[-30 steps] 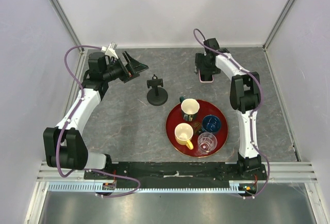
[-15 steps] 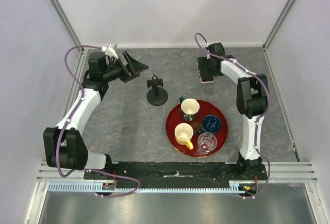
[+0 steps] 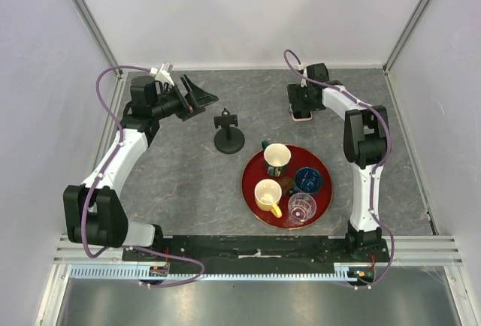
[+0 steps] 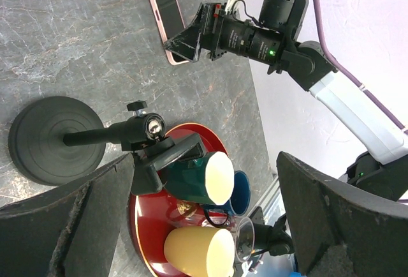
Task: Place the phone on the phone stand
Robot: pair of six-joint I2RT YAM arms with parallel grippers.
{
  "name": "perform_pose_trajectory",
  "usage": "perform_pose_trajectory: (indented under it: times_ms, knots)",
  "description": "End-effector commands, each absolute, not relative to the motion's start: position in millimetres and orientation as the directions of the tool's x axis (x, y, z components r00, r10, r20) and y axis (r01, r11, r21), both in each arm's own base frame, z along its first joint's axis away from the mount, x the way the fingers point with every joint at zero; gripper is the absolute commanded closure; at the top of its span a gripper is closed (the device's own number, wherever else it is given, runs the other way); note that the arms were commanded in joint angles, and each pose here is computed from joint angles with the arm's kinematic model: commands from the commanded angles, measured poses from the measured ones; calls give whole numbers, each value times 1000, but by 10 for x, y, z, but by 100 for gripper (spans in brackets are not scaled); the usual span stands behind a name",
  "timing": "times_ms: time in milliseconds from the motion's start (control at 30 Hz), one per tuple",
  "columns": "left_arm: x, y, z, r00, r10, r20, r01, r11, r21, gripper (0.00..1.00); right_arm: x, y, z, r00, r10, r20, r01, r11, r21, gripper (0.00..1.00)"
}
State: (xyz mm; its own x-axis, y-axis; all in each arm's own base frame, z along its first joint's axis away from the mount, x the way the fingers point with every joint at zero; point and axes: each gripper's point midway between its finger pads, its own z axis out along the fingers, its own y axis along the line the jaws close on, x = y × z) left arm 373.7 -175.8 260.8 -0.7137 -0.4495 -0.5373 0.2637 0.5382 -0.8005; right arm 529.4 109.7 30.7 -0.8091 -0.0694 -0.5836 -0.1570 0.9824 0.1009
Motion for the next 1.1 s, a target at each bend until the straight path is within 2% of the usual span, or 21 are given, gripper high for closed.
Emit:
perform_pose_trajectory:
  times_ms: [0,233,400,467,767,867,1067]
  knots:
    - [3737,-1808,2699,-712,-442,-546,298,513,-805,1,5418,1210,334,-797,-66,-600,-193,970,150,2]
    - [3737,-1806,2682,-715,-441,-542,293,516,-805,1,5462,895,246,-808,12,-590,34,999,-26,2]
    - [3748,-1799,2676,-710,-441,-550,293,525,-799,2,5466,929,222,-839,67,-541,99,995,-31,2]
    - [3755,-1792,2642,-713,-437,-549,286,533,-796,2,5376,937,117,-870,51,-490,95,993,-65,2]
    - [3754,-1828,2622,-723,-430,-541,285,528,-800,4,5405,929,110,-886,25,-463,100,985,-138,2]
    - [3748,-1835,2611,-724,-427,-541,284,531,-798,4,5357,1093,-8,-904,-30,-427,15,995,-103,2]
    - [3756,-1815,2636,-711,-420,-563,290,555,-780,5,5314,1186,-154,-923,-18,-385,1,999,-49,4]
